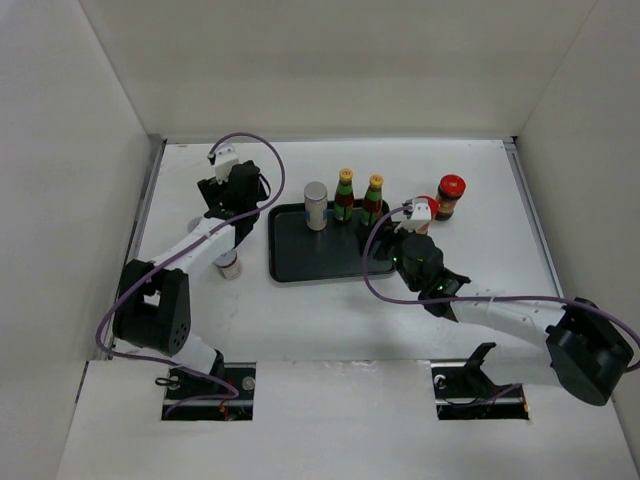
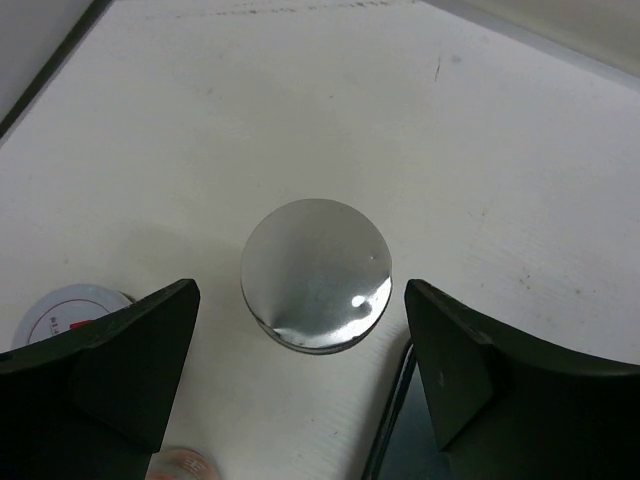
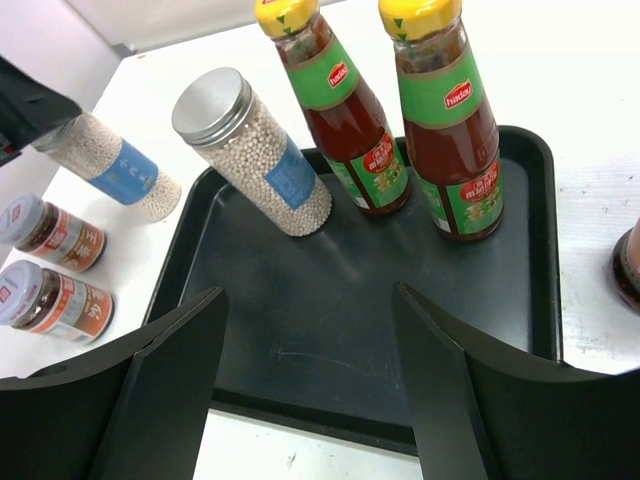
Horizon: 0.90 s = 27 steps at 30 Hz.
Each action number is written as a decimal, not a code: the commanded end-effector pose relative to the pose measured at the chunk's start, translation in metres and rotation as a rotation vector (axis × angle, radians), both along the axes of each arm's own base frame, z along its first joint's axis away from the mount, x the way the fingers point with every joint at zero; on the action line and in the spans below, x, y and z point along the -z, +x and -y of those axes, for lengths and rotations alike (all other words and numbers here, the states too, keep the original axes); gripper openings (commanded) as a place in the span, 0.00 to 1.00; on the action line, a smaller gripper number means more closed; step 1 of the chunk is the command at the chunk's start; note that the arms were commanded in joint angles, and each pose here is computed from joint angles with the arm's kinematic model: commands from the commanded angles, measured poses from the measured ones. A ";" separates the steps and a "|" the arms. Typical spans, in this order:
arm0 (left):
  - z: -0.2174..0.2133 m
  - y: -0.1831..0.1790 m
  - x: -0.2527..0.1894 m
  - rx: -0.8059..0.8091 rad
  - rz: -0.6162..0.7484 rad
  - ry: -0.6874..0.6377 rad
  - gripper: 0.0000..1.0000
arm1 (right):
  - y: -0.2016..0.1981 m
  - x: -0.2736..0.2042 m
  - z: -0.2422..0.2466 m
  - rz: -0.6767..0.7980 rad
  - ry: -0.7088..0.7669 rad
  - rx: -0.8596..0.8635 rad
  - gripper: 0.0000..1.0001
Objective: Organize the condiment bottles
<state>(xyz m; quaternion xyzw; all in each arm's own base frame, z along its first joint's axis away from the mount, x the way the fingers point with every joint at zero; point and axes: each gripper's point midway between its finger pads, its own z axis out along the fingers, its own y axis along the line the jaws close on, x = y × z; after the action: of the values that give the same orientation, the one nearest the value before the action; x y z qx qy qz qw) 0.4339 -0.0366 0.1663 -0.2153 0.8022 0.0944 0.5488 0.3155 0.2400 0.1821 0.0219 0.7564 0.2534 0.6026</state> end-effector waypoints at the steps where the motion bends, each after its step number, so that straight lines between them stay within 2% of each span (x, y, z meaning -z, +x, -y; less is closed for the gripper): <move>1: 0.003 0.020 -0.027 0.003 0.080 -0.044 0.83 | 0.005 -0.029 -0.011 0.060 0.066 -0.021 0.73; 3: 0.008 0.028 -0.028 0.026 0.076 -0.047 0.79 | 0.005 -0.028 -0.011 0.058 0.067 -0.021 0.73; 10: 0.009 0.031 -0.018 0.030 0.067 -0.035 0.50 | 0.004 -0.029 -0.010 0.062 0.072 -0.020 0.73; 13: 0.011 0.022 -0.035 0.034 0.106 -0.026 0.40 | 0.004 -0.028 -0.011 0.058 0.072 -0.022 0.73; 17: 0.015 0.009 -0.081 0.051 0.225 -0.038 0.39 | 0.005 -0.027 -0.012 0.057 0.066 -0.022 0.73; 20: 0.034 0.000 -0.105 0.104 0.279 -0.061 0.39 | 0.005 -0.025 -0.012 0.053 0.068 -0.022 0.73; 27: 0.111 -0.009 -0.096 0.286 0.255 -0.116 0.39 | 0.004 -0.026 -0.011 0.056 0.072 -0.020 0.73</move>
<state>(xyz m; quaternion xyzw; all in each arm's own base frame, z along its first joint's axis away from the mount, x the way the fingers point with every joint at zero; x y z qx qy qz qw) 0.4199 -0.1182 0.2306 -0.1440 0.7791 -0.0049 0.6101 0.3153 0.2421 0.1777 0.0173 0.7602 0.2537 0.5979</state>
